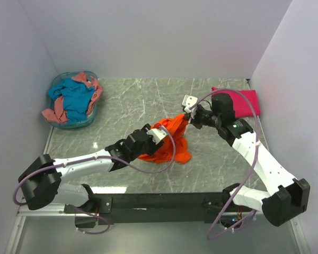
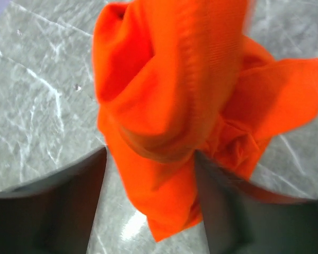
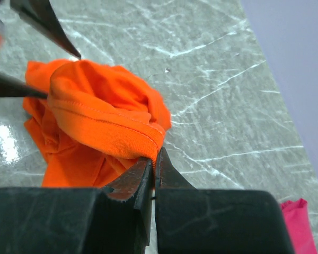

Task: Fold and stack the t-shirts
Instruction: Flatten the tshirt out

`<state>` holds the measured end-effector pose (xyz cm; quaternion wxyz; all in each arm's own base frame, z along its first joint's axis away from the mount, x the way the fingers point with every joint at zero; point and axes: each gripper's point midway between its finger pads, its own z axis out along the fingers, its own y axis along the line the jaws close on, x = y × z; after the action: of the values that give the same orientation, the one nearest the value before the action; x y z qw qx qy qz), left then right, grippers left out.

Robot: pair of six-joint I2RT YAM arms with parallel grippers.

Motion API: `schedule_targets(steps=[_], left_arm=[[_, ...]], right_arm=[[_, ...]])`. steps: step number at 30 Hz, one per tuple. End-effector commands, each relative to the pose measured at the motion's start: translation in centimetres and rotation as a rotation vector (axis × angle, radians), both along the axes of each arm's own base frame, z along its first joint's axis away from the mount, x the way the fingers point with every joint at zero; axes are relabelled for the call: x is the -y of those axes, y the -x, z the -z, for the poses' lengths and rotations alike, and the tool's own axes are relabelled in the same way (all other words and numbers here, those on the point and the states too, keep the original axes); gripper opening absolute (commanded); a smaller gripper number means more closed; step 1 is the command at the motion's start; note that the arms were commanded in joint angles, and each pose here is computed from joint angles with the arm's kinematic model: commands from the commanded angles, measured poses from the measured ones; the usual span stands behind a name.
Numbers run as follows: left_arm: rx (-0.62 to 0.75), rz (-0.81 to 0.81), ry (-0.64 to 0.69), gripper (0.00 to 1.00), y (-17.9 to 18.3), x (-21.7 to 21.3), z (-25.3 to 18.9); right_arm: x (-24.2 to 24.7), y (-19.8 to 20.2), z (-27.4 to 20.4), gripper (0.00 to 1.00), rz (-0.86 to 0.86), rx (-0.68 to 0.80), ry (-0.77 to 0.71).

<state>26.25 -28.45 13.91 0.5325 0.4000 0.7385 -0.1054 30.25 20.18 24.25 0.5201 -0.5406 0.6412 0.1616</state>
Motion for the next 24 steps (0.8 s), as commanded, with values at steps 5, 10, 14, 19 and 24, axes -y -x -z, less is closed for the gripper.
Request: schedule_targets(steps=[5, 10, 14, 19, 24], left_arm=[[0.132, -0.006, 0.220, 0.19, -1.6, 2.6, -10.0], [0.172, 0.095, 0.360, 0.01, 0.6, 2.8, -15.2], [0.202, 0.196, 0.472, 0.01, 3.0, 2.8, -20.1], [0.246, 0.440, 0.615, 0.01, 7.6, 3.9, -28.3], [0.227, 0.653, 0.687, 0.01, 12.0, 5.4, -33.8]], right_arm=[[1.8, 0.2, -6.1, 0.00, 0.092, 0.103, -0.077], [3.6, 0.1, -8.6, 0.00, 0.163, 0.146, -0.109], [5.5, -0.2, -11.8, 0.00, 0.248, 0.200, -0.123], [9.7, -0.2, -21.4, 0.00, 0.410, 0.361, -0.181], [11.8, 2.4, -31.1, 0.00, 0.470, 0.533, -0.249]])
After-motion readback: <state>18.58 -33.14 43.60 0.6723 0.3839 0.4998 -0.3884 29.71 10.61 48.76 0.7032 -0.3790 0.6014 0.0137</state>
